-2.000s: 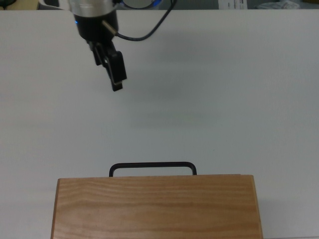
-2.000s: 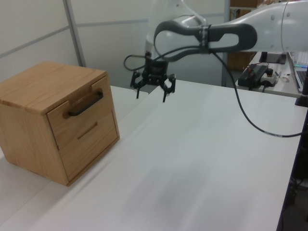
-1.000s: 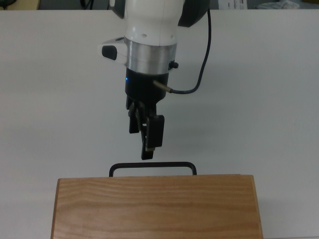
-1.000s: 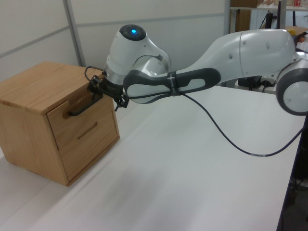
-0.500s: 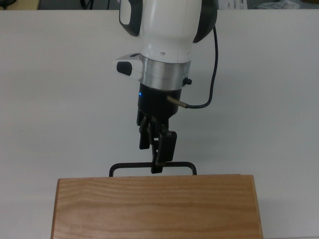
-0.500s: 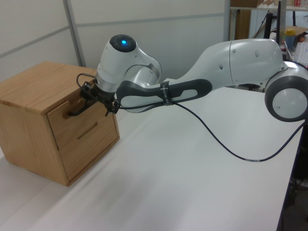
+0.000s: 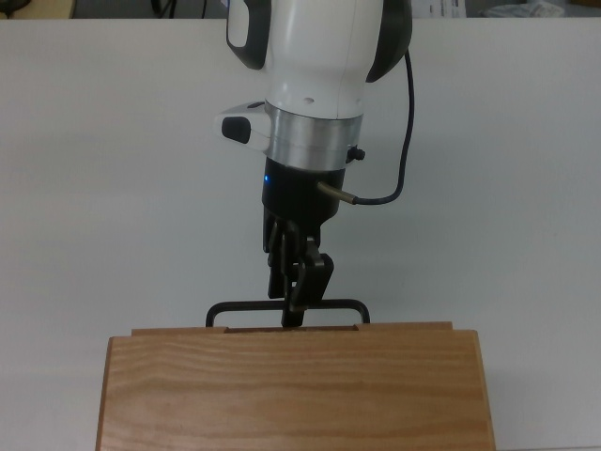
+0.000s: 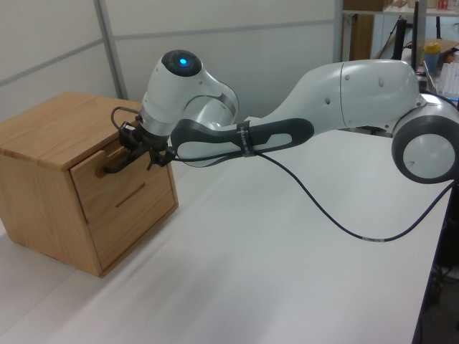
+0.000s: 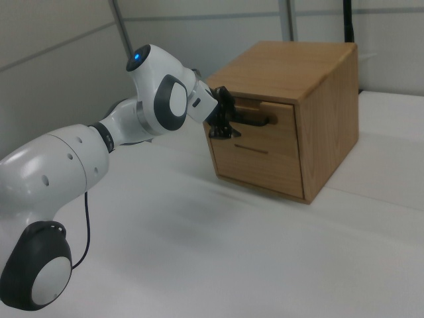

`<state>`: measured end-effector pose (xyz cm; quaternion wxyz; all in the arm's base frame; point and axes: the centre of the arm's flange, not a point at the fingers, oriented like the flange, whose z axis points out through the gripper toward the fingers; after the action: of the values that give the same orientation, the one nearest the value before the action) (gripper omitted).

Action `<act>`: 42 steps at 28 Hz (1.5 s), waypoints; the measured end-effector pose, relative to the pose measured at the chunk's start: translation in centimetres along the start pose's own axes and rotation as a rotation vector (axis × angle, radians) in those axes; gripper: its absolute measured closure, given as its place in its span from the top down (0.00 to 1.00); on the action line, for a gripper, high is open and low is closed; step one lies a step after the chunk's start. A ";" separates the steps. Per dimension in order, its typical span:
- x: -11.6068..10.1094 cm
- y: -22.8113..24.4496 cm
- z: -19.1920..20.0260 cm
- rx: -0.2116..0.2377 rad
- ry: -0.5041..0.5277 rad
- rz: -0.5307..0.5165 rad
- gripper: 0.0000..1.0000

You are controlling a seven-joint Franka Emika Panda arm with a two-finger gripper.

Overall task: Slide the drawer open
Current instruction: 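Pull the handle outward, sliding the upper drawer out of the cabinet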

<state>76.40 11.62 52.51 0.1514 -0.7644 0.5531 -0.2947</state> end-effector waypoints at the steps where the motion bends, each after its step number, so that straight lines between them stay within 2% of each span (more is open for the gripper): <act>1: 0.1 0.0 0.0 0.000 0.000 0.006 0.47; 5: 0.2 0.1 0.1 -0.010 0.003 0.036 0.33; 6: 0.3 0.3 0.2 -0.021 0.004 0.046 0.27; 9: 0.3 0.7 0.7 -0.051 0.007 0.073 0.18; 11: 0.4 0.7 0.5 -0.050 0.006 0.095 0.07; 12: 0.4 0.7 0.4 -0.051 0.003 0.102 0.06; 21: 1.7 1.7 -0.3 -0.069 -0.050 0.153 0.06; 34: 3.1 5.4 -3.7 -0.141 -0.104 0.173 0.06; 42: 3.0 8.3 -6.1 -0.188 -0.127 0.186 0.06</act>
<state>67.00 6.52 53.52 0.1405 -0.7378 0.6359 -0.1774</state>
